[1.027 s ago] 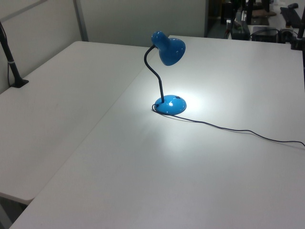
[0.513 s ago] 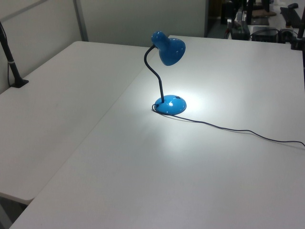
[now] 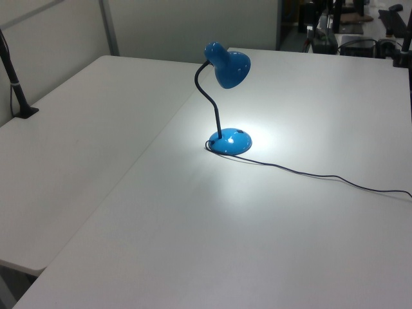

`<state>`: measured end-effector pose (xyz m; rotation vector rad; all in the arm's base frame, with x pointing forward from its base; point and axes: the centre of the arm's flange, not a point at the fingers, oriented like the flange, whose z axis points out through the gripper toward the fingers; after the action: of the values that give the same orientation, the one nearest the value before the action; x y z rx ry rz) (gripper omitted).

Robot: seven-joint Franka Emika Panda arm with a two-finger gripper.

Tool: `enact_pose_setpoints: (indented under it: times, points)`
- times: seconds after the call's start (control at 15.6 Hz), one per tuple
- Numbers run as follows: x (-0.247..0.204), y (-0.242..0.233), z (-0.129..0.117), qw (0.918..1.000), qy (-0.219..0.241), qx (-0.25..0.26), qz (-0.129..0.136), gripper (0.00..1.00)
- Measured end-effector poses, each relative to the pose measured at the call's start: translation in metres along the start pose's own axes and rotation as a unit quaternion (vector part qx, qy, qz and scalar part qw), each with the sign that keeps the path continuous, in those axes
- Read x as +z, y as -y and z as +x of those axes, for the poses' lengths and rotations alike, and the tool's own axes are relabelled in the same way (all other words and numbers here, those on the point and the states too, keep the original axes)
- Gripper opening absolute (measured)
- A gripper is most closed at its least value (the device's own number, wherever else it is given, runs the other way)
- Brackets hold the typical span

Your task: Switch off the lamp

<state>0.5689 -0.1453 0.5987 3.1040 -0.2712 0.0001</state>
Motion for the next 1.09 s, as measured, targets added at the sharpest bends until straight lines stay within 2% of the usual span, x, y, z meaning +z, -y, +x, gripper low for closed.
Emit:
enact_pose_setpoints:
  times: [0.06, 0.13, 0.19, 0.32, 0.38, 0.64, 0.83, 1.09]
  points:
    - [0.0, 0.0, 0.0, 1.0, 0.0, 0.0, 0.0, 0.97]
    - [0.0, 0.0, 0.0, 1.0, 0.0, 0.0, 0.001, 0.88]
    - [0.0, 0.002, 0.0, 1.0, -0.001, -0.004, 0.007, 0.76]
    - [0.0, 0.005, 0.0, 0.999, -0.004, -0.025, 0.037, 0.52]
    - [-0.001, 0.004, 0.0, 0.9982, -0.006, -0.032, 0.05, 0.44]
    - [-0.002, 0.004, 0.0, 0.995, -0.013, -0.072, 0.068, 0.02]
    - [0.004, 0.021, 0.003, 0.9882, -0.011, -0.136, 0.07, 0.01]
    - [0.023, 0.033, 0.009, 0.9703, -0.011, -0.218, 0.105, 0.01]
